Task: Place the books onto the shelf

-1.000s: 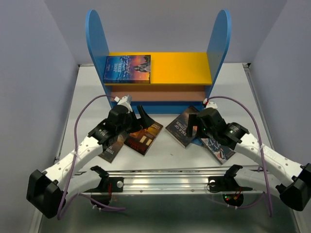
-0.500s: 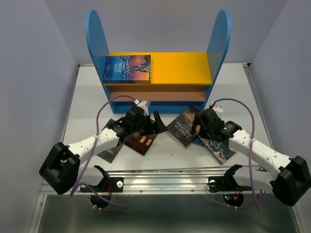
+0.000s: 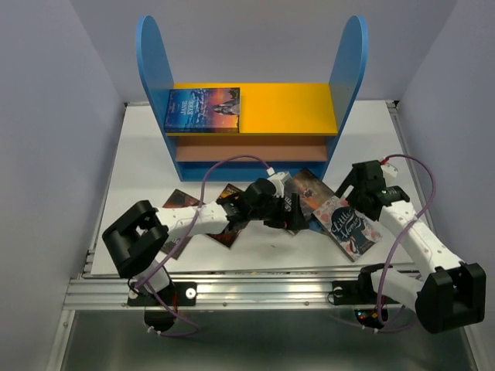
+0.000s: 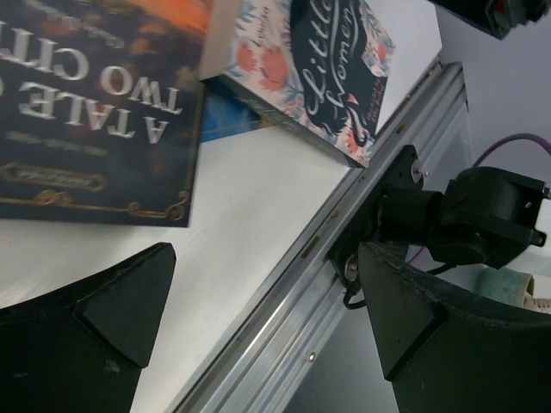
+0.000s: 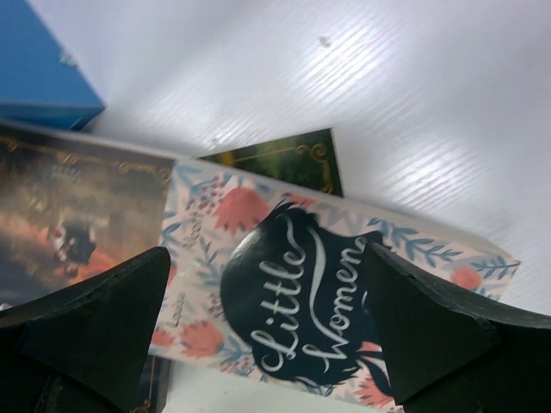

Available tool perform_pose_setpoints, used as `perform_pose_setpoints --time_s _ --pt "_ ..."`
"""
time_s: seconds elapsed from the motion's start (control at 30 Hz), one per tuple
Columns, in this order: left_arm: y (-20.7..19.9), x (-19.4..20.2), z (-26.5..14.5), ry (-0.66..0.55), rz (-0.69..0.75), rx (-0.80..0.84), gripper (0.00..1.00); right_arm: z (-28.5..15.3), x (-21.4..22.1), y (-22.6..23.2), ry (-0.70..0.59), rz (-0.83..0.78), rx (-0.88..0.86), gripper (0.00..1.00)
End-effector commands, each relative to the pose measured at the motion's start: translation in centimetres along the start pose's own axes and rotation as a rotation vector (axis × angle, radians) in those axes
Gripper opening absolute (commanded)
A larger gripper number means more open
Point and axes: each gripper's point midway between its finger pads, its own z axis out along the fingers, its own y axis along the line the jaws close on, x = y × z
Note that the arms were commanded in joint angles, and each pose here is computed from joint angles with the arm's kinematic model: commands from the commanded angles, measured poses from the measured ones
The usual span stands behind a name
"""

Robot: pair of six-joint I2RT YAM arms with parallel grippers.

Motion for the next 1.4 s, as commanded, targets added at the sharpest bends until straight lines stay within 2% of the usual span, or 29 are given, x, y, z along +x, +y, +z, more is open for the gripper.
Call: perform_pose_setpoints --time_s 0.0,0.17,0.27,0.53,0.7,0.77,0.9,1.03,1.37 --pt "-5.0 -1.6 1.7 -0.048 0.015 0.101 0.99 0.7 -2.6 -0.2 -0.030 0.047 0.006 1.00" --pt "-4.7 -1.8 4.9 -0.081 -0.106 0.064 0.99 2.1 -3.3 0.0 0.029 0.111 -0.068 1.00" --pt "-5.3 -2.3 6.2 -0.111 -0.118 0.058 0.99 2.7 -3.3 -0.2 0.051 0.113 -0.067 1.00" --pt "-3.8 -1.7 9.1 -0.125 -0.158 0.010 0.99 4.0 -1.4 -1.1 0.139 0.155 -0.102 1.00" --pt "-3.4 -2.2 10.5 -0.175 -0.178 -0.026 0.99 4.5 0.1 -1.0 0.198 0.155 -0.126 1.00" --pt "-3.1 -3.1 10.9 -0.229 -0.193 -0.043 0.99 4.7 0.6 -1.0 0.215 0.149 -0.129 1.00" --pt "-2.9 -3.2 11.7 -0.245 -0.210 -0.049 0.99 5.1 1.8 -1.2 0.264 0.148 -0.140 1.00" --pt "-2.2 -3.4 12.7 -0.264 -0.215 -0.070 0.99 4.9 2.7 -0.8 0.294 0.138 -0.176 0.98" --pt "-3.8 -5.0 13.2 -0.348 -0.218 -0.010 0.94 3.5 4.2 0.5 0.363 0.135 -0.284 0.88"
